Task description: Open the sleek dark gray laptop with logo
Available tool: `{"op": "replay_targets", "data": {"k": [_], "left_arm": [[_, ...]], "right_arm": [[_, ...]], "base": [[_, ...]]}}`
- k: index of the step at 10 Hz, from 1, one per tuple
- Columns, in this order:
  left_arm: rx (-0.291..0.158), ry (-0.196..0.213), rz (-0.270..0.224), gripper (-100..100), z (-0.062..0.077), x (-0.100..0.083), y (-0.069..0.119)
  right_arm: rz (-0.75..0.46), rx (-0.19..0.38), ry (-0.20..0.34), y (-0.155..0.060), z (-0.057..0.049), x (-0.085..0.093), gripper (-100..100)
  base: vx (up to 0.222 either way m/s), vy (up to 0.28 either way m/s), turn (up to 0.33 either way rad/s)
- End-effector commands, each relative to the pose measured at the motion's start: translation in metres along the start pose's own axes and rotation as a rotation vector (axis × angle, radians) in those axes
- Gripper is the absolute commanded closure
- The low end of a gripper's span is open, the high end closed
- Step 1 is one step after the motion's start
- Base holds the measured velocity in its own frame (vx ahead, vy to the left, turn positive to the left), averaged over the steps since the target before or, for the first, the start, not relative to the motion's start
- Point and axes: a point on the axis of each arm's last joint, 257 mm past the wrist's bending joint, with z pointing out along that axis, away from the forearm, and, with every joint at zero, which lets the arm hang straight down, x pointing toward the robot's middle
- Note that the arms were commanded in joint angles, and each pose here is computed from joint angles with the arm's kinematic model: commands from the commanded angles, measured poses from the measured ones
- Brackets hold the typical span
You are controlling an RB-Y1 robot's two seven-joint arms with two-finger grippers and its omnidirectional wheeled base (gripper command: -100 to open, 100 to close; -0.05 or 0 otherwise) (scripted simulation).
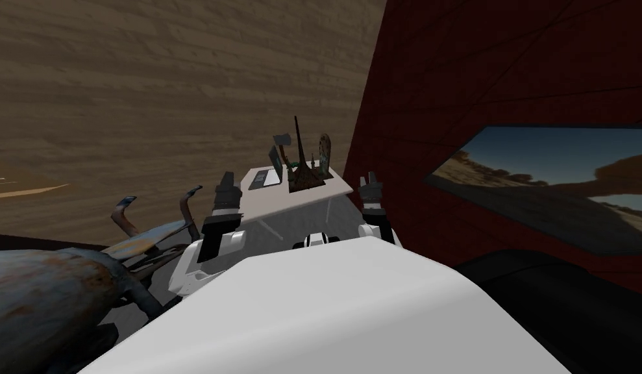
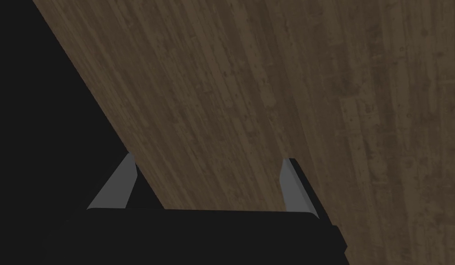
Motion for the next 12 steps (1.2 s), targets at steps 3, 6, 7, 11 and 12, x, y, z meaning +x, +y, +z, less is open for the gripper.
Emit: {"op": "replay_targets", "data": {"k": [3,6,7,11,12], "left_arm": [[-0.111,-0.035,0.061,-100,0.007,-0.026,0.035],[-0.194,-0.070,0.106,-100,0.010,-0.052,0.062],[-0.237,-0.090,0.128,-100,0.010,-0.066,0.075],[-0.358,-0.158,0.190,-100,0.009,-0.114,0.111],[-0.371,-0.160,0.189,-100,0.008,-0.115,0.114]], "right_arm": [[0.000,0.000,0.000,0.000,0.000,0.000,0],[0.000,0.000,0.000,0.000,0.000,0.000,0],[0.000,0.000,0.000,0.000,0.000,0.000,0],[0.000,0.000,0.000,0.000,0.000,0.000,0],[0.000,0.000,0.000,0.000,0.000,0.000,0]], "base": [[0.019,-0.066,-0.138],[0.026,-0.077,-0.147],[0.026,-0.073,-0.183],[0.025,-0.074,-0.160],[0.029,-0.058,-0.098]]}}
